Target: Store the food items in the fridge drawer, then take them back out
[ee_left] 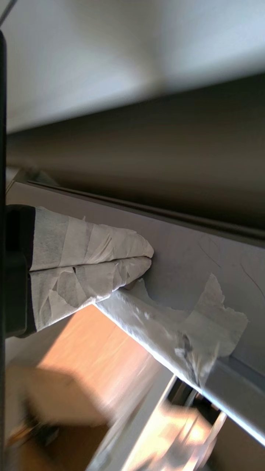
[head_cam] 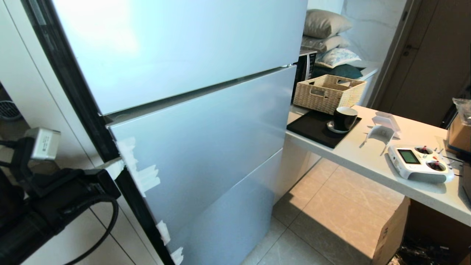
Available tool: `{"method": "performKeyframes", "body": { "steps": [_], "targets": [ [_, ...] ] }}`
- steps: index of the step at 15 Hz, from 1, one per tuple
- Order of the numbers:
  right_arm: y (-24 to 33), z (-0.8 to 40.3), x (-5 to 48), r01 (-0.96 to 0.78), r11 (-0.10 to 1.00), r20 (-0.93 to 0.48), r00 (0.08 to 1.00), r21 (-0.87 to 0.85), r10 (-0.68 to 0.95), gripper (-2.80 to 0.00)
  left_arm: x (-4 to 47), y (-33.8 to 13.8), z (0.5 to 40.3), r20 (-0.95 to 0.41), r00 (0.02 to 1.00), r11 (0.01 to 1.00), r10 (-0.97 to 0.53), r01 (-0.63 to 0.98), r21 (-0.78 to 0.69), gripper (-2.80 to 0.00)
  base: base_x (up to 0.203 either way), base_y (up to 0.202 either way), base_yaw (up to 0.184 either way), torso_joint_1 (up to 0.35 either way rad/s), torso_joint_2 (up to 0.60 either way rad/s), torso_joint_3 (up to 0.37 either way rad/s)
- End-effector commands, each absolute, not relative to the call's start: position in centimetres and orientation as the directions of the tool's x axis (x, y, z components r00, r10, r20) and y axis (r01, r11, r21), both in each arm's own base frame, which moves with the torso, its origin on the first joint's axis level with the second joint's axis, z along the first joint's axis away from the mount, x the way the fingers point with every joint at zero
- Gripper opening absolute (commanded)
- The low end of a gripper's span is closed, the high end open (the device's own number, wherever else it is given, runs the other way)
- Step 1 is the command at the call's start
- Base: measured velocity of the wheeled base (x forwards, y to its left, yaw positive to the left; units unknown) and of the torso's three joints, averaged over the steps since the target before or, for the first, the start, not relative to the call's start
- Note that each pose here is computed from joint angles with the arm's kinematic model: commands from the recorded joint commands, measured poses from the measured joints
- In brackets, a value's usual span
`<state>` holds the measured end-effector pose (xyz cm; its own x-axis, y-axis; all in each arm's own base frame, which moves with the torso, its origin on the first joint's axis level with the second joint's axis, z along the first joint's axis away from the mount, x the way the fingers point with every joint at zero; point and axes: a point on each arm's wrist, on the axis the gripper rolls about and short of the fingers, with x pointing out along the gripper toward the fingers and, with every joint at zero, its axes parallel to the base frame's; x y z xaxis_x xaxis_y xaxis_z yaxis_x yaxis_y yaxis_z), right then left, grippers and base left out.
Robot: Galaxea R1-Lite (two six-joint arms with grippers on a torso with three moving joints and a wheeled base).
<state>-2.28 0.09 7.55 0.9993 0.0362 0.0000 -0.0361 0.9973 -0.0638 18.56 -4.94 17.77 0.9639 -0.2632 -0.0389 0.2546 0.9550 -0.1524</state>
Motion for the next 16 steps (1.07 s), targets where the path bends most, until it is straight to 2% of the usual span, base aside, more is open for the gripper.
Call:
{"method": "performKeyframes", "body": {
  "steps": [1, 4, 6, 9, 12, 14, 16],
  "targets": [
    [0.1, 7.6, -2.3, -0.037, 0.997, -0.002, 0.999, -0.064, 0.037, -2.80, 17.9, -5.3, 18.0, -0.017, 0.957, 0.946, -0.291, 0.285, -0.154, -2.80, 0.000, 0.000, 0.000, 0.000, 0.00, 0.000],
    [0.1, 7.6, -2.3, -0.037, 0.997, -0.002, 0.999, -0.064, 0.037, -2.80, 16.9, -5.3, 18.0, -0.006, 0.950, 0.939, -0.312, 0.308, -0.154, -2.80, 0.000, 0.000, 0.000, 0.000, 0.00, 0.000],
    [0.1, 7.6, -2.3, -0.037, 0.997, -0.002, 0.999, -0.064, 0.037, -2.80, 15.4, -6.2, 17.9, 0.004, 0.911, 0.900, -0.412, 0.407, -0.154, -2.80, 0.000, 0.000, 0.000, 0.000, 0.00, 0.000],
    [0.1, 7.6, -2.3, -0.037, 0.997, -0.002, 0.999, -0.064, 0.037, -2.80, 12.8, -7.8, 17.6, 0.016, 0.810, 0.797, -0.586, 0.580, -0.165, -2.80, 0.000, 0.000, 0.000, 0.000, 0.00, 0.000],
    [0.1, 7.6, -2.3, -0.037, 0.997, -0.002, 0.999, -0.064, 0.037, -2.80, 8.8, -6.9, 18.2, 0.116, 0.685, 0.659, -0.719, 0.726, -0.199, -2.80, 0.000, 0.000, 0.000, 0.000, 0.00, 0.000],
    [0.1, 7.6, -2.3, -0.037, 0.997, -0.002, 0.999, -0.064, 0.037, -2.80, 6.9, -5.9, 17.6, 0.106, 0.631, 0.603, -0.768, 0.769, -0.211, -2.80, 0.000, 0.000, 0.000, 0.000, 0.00, 0.000],
    [0.1, 7.6, -2.3, -0.037, 0.997, -0.001, 0.999, -0.064, 0.037, -2.80, 4.9, -4.4, 17.2, 0.089, 0.617, 0.589, -0.782, 0.778, -0.219, -2.80, 0.000, 0.000, 0.000, 0.000, 0.00, 0.000]
  ]
}}
